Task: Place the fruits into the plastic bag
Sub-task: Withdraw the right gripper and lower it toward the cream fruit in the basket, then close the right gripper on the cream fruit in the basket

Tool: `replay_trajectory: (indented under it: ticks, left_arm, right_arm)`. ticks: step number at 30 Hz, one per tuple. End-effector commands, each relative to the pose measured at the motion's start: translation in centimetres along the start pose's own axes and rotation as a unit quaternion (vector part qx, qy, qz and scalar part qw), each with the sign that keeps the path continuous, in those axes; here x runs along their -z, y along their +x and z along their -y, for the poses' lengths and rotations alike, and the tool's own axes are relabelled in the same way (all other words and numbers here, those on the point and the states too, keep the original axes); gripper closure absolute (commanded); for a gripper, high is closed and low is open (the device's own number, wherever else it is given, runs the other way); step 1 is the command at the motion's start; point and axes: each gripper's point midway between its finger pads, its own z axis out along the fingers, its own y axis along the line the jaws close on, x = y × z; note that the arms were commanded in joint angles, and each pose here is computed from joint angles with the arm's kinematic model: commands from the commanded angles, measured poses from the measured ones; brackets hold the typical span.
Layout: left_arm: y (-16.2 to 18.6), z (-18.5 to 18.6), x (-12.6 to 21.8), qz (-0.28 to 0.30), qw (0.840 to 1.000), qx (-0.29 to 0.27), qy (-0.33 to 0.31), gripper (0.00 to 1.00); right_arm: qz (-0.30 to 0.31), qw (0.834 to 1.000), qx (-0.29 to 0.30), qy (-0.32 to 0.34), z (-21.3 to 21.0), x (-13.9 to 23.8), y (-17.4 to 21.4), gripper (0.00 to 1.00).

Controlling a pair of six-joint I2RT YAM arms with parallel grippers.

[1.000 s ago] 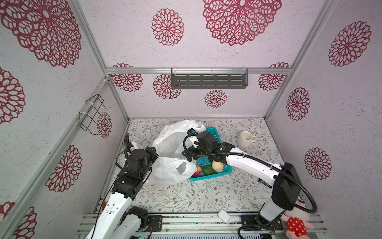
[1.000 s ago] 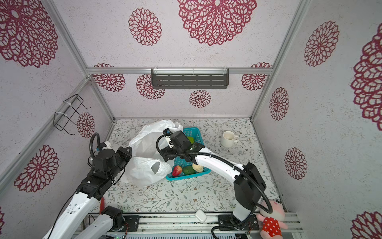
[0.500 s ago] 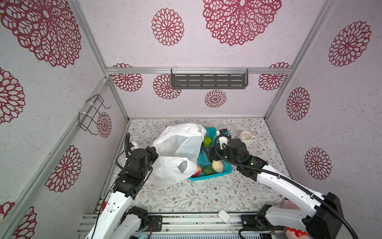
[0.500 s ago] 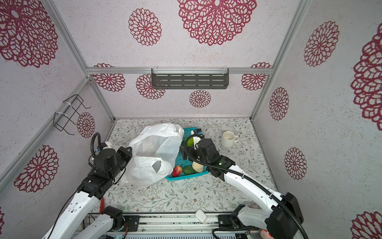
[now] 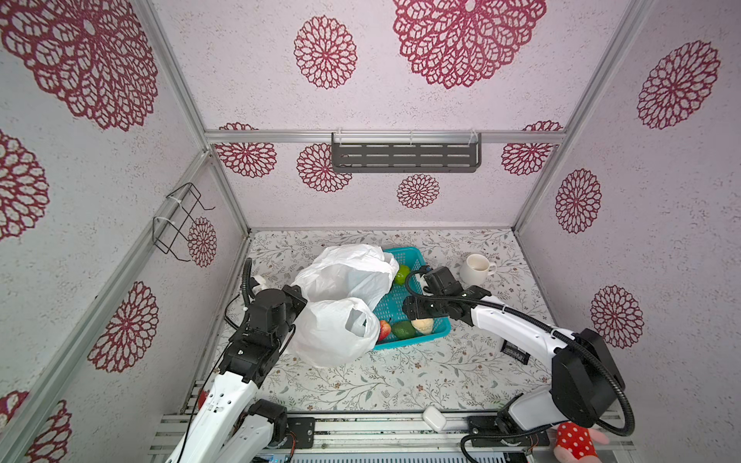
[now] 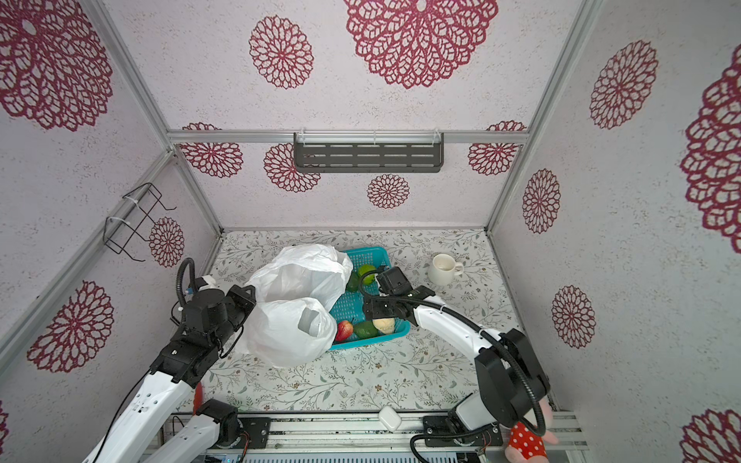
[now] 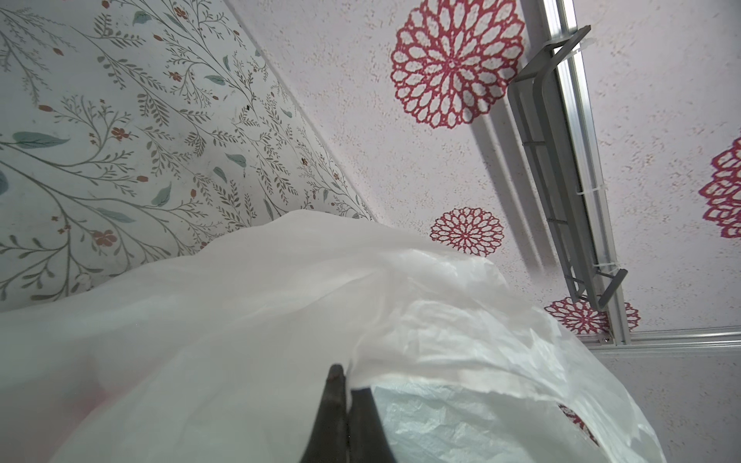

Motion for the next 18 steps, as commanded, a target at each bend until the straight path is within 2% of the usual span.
replay_trajectory:
  ticks: [1,9,18]
  left_arm:
    - [-0.2,-0.2,0.0,0.008,1.000,0.010,0.000,1.00]
    - [-0.2,0.0,-0.2,0.005,1.000,0.007,0.000,1.00]
    - [-0.1,0.0,-0.3,0.005,1.000,0.006,0.000,1.00]
  right_arm:
    - [-0.019,0.999,0.017,0.019,0.4,0.2,0.2,0.15]
    - [-0.074,0.996,0.030,0.033,1.2,-1.7,2.4,0.15]
    - [-0.082,0.996,0.028,0.034,1.4,-2.3,3.0,0.20]
